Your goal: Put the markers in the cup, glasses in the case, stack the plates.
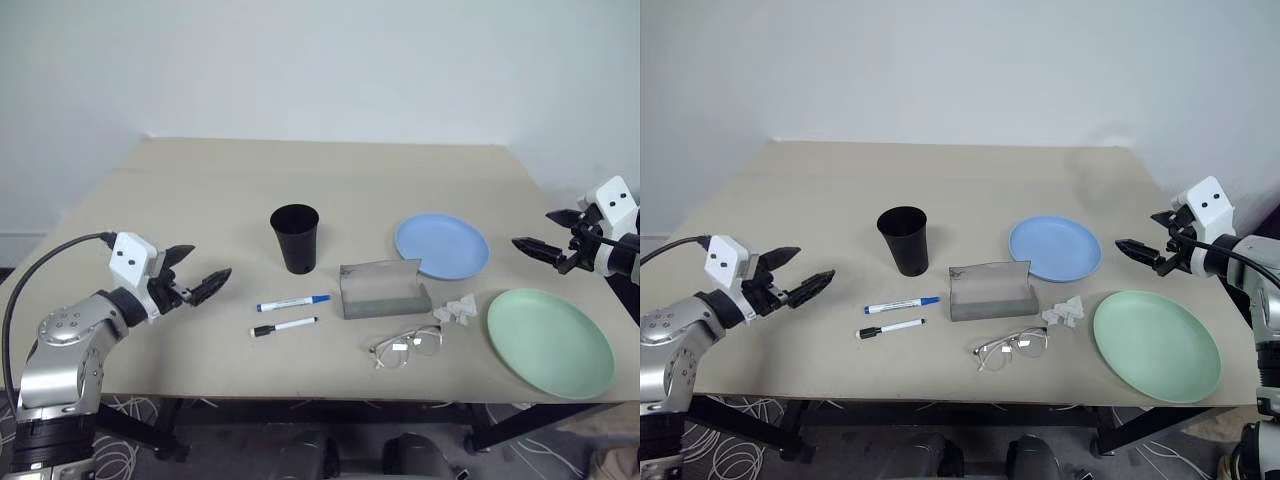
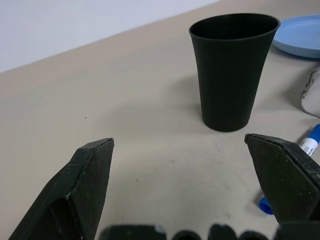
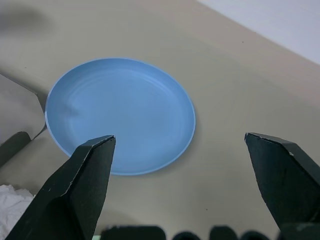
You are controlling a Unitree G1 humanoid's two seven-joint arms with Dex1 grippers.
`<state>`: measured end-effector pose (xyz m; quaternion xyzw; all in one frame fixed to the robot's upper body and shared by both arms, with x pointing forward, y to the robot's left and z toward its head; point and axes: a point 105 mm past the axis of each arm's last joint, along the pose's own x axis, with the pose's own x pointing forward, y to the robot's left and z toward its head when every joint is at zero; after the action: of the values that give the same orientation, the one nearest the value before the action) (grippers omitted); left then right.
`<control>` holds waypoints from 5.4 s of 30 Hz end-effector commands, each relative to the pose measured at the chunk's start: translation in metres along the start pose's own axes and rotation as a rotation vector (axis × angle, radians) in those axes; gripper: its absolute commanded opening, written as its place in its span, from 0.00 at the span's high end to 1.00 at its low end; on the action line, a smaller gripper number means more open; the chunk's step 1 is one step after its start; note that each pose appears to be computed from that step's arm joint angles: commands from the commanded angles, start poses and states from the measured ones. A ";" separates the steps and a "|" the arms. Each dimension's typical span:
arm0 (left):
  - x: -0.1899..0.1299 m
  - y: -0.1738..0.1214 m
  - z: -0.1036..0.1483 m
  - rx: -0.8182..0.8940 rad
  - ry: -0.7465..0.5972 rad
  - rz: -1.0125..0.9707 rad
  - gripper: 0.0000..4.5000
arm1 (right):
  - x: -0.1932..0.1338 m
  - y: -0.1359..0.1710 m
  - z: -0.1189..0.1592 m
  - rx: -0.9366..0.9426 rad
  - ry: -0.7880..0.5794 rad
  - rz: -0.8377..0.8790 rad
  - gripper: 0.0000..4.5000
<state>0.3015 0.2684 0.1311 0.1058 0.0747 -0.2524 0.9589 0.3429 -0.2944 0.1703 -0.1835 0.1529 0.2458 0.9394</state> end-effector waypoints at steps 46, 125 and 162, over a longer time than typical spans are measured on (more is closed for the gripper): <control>0.005 -0.076 0.043 -0.005 -0.169 -0.445 0.00 | -0.074 -0.017 -0.160 0.549 0.402 -0.246 0.20; 0.007 -0.066 0.047 0.037 -0.163 -0.410 0.00 | 0.069 -0.008 0.031 0.293 -0.049 -0.059 0.01; 0.007 -0.069 0.042 0.006 -0.165 -0.387 0.00 | 0.062 0.113 -0.047 -0.046 0.198 0.459 0.59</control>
<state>0.2782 0.1965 0.1461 0.0627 0.0414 -0.4394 0.8951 0.3216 -0.1973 0.0632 -0.1798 0.2974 0.4369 0.8297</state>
